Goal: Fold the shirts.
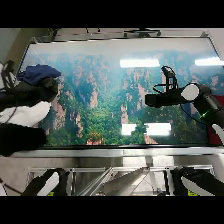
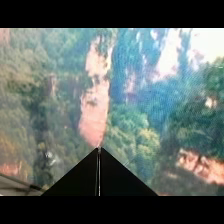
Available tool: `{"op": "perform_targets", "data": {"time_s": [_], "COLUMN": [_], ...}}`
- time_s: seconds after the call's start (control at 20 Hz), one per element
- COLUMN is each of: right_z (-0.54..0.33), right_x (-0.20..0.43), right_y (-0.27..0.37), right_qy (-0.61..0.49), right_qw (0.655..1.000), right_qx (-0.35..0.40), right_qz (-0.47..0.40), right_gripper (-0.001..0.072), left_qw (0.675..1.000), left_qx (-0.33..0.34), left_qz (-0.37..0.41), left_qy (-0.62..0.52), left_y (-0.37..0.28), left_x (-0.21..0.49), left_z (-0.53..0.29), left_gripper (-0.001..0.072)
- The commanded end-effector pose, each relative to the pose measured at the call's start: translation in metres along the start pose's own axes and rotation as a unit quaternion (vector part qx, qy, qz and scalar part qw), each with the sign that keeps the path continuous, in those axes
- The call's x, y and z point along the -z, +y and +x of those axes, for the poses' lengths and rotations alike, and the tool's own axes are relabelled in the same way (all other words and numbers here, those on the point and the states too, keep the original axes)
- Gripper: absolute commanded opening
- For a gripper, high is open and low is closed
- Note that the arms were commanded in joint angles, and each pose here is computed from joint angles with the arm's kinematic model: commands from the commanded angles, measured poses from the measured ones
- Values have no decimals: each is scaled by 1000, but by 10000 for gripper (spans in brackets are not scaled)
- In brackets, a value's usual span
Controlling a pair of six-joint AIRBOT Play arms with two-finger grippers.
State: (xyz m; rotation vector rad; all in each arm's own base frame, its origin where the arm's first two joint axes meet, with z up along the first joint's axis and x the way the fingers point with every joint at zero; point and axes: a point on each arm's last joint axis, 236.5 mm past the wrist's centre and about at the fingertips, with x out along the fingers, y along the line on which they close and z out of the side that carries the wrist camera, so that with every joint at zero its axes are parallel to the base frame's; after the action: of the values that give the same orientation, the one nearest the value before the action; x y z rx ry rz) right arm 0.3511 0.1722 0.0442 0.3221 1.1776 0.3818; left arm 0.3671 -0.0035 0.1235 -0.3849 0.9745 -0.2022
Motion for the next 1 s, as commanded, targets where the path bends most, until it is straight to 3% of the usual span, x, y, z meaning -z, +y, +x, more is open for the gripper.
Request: {"op": "perform_targets", "data": {"time_s": [0.0,0.4,0.7,0.75,0.8,0.85,0.9,0.95], "right_z": [0,0,0,0,0,0,0,0], "right_x": [0,0,0,0,0,0,0,0], "right_y": [0,0,0,0,0,0,0,0], "right_qy": [0,0,0,0,0,0,0,0], "right_qw": [1000,1000,1000,1000,1000,1000,1000,1000], "right_qx": [0,0,0,0,0,0,0,0], "right_qz": [0,0,0,0,0,0,0,0], "right_gripper": [15,16,15,16,16,15,15,15], "left_qw": [994,982,985,985,984,984,985,985], "left_qx": [-104,-157,-147,-148,-150,-152,-148,-145], "left_qz": [-24,-5,11,11,9,2,-11,-12], "left_qy": [-19,-103,-91,-93,-93,-95,-91,-93], "left_y": [106,233,258,261,265,268,266,262], "left_x": [-48,-169,-170,-167,-163,-159,-155,-159], "left_z": [-4,115,239,252,260,264,264,259], "left_gripper": [713,713,708,651,517,285,-2,20]}}
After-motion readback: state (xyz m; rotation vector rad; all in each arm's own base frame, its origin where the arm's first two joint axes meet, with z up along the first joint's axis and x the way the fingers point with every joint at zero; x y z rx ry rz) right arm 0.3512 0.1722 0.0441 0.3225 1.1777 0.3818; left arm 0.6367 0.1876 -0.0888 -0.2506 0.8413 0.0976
